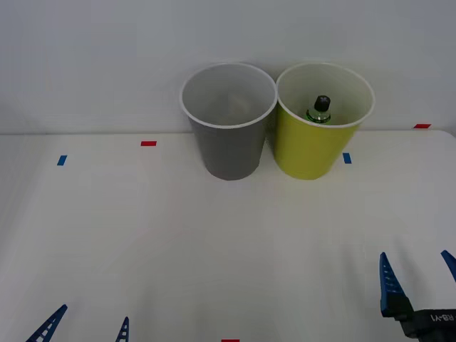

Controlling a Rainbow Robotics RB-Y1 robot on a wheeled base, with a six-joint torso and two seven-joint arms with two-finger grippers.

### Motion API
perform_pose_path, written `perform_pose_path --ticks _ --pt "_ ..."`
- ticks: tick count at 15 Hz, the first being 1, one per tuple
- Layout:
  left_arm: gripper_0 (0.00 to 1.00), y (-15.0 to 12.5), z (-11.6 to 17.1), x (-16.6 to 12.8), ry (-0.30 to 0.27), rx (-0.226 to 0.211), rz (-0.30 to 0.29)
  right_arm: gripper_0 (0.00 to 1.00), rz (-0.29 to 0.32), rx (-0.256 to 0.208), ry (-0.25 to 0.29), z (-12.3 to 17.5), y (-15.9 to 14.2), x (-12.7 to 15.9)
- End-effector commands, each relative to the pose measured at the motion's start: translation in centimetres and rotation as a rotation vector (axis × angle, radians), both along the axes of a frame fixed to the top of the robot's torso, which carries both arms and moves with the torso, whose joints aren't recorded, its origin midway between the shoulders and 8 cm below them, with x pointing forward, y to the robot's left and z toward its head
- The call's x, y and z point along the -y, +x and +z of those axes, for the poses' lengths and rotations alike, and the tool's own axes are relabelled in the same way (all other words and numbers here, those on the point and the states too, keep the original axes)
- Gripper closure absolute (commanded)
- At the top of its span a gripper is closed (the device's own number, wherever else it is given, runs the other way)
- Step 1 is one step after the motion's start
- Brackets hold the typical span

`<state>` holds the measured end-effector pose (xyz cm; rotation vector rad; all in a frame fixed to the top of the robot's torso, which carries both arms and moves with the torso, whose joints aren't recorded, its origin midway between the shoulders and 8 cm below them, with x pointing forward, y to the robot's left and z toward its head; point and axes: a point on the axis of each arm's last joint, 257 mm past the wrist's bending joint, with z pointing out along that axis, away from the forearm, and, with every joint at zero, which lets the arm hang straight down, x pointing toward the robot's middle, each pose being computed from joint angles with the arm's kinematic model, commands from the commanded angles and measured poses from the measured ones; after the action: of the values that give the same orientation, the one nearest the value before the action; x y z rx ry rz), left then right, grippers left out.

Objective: Put cans in the gray bin and PET bottles in the light green bin.

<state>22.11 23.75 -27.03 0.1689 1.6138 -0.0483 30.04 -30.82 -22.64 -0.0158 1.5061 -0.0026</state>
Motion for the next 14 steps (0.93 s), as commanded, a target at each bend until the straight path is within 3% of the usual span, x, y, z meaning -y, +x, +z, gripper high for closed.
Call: perform_pose_path --ticks 1,4,7,11,14 --pt "0.0 0.0 0.0 0.0 0.0 0.0 0.0 0.05 -0.037 -0.046 -0.001 -1.5 -2.5 0.7" --pt "0.0 0.0 0.0 0.0 0.0 0.0 0.0 0.05 -0.057 -0.094 -0.013 -2.9 -4.9 0.9" --pt "0.0 0.0 0.0 0.0 0.0 0.0 0.0 0.05 -0.057 -0.115 -0.028 -3.4 -6.3 0.5" --pt "0.0 0.0 0.0 0.0 0.0 0.0 0.0 0.05 -0.039 -0.153 -0.004 -4.5 -7.7 -1.0" --pt "0.0 0.0 0.0 0.0 0.0 0.0 0.0 0.05 -0.033 -0.156 0.011 -4.6 -7.8 -1.2"
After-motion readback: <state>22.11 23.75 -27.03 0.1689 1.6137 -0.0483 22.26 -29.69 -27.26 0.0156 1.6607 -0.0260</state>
